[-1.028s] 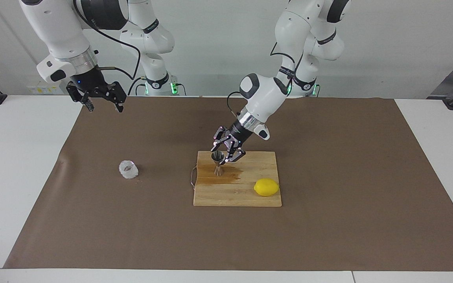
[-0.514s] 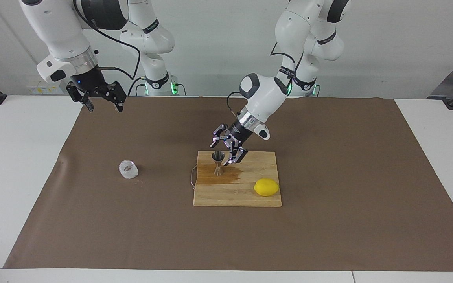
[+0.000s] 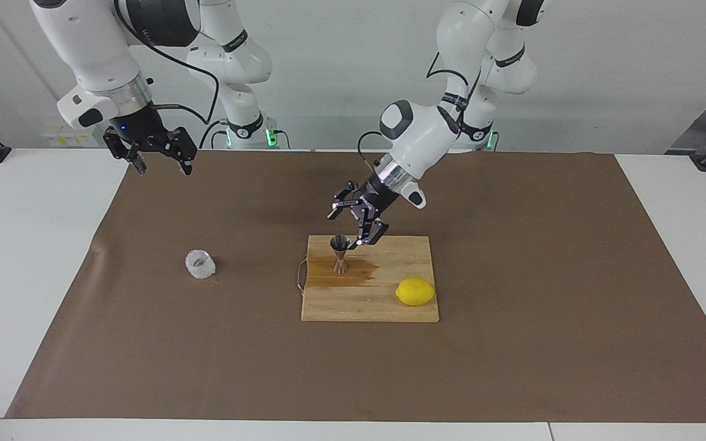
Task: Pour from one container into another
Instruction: 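Lower the metal cup onto the board and open the left gripper, then retract the left gripper while the right gripper reaches the white cup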
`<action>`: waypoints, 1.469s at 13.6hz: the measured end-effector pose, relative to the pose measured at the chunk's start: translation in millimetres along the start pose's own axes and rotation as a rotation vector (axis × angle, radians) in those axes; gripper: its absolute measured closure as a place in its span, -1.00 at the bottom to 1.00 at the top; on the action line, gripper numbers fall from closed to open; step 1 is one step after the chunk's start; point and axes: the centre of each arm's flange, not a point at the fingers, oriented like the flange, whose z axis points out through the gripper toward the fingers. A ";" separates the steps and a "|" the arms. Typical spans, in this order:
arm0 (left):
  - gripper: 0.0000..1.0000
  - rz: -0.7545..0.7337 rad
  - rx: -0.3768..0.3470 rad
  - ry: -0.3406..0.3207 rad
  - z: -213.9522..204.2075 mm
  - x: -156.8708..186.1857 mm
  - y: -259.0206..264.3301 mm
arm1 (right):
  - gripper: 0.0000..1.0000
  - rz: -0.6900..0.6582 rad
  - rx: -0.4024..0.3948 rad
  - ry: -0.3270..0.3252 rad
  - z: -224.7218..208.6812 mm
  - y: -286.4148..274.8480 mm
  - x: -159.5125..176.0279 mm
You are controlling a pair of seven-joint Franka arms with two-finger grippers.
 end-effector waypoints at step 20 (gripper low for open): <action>-1.00 1.127 0.242 0.499 -139.1 8.2 90.3 | -1.00 -1.190 -0.027 0.070 46.2 49.3 6.3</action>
